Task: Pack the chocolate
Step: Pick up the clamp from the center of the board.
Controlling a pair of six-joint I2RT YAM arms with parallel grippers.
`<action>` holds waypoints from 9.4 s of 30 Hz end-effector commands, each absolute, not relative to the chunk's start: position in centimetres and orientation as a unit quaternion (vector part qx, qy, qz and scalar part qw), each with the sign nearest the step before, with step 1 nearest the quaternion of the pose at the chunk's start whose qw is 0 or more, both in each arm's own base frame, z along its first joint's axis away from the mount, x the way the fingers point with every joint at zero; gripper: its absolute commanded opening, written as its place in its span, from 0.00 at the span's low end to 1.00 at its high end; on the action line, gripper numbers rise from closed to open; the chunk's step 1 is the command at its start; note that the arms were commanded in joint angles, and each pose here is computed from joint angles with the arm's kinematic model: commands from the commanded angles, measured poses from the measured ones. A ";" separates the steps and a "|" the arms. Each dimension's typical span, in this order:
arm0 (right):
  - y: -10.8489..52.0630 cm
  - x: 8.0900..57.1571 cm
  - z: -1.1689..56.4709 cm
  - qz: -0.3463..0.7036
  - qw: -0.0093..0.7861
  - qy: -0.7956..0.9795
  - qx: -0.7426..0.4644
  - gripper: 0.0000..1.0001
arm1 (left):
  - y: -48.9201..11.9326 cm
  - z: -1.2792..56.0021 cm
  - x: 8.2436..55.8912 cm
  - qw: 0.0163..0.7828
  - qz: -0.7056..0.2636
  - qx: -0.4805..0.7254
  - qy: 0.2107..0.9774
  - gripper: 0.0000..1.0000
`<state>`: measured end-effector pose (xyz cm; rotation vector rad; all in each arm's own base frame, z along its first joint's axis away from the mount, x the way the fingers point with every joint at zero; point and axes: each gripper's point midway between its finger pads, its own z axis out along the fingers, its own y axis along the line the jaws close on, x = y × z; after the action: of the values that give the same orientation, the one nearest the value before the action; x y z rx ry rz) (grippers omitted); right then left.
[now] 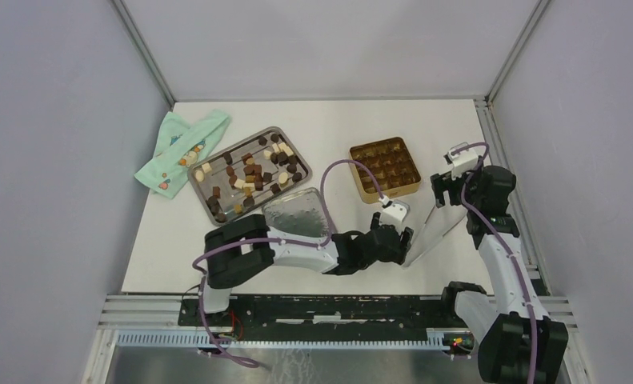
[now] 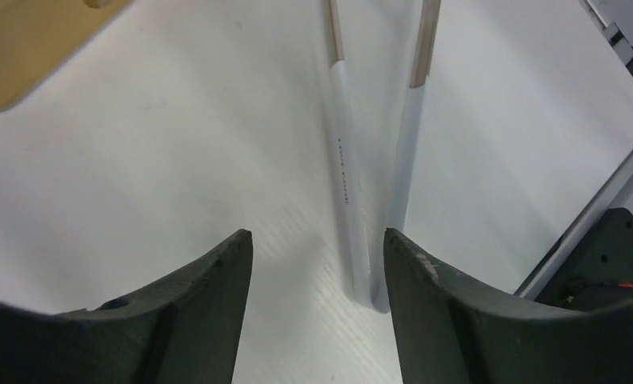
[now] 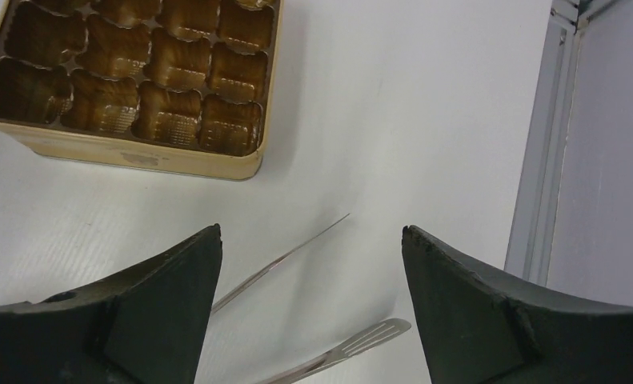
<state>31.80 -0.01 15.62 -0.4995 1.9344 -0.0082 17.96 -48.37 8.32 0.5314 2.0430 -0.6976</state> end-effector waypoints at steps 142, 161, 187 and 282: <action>24.7 19.4 34.6 0.625 0.455 0.568 -0.283 0.00 | -26.8 28.1 12.7 0.567 -0.595 0.137 0.553 0.80; 24.9 19.1 32.9 0.624 0.439 0.577 -0.292 0.00 | -36.5 33.3 13.6 0.561 -0.523 0.350 0.538 0.76; 24.1 24.0 28.4 0.620 0.396 0.647 -0.200 0.00 | -38.0 35.5 6.8 0.533 -0.618 0.420 0.397 0.02; 26.1 16.9 34.1 0.661 0.410 0.527 -0.341 0.90 | -35.0 40.6 18.3 0.559 -0.728 0.146 0.370 0.02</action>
<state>17.13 26.02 30.59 -0.8132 1.4695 1.6914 18.55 -36.31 39.35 0.4146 0.9568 -1.6986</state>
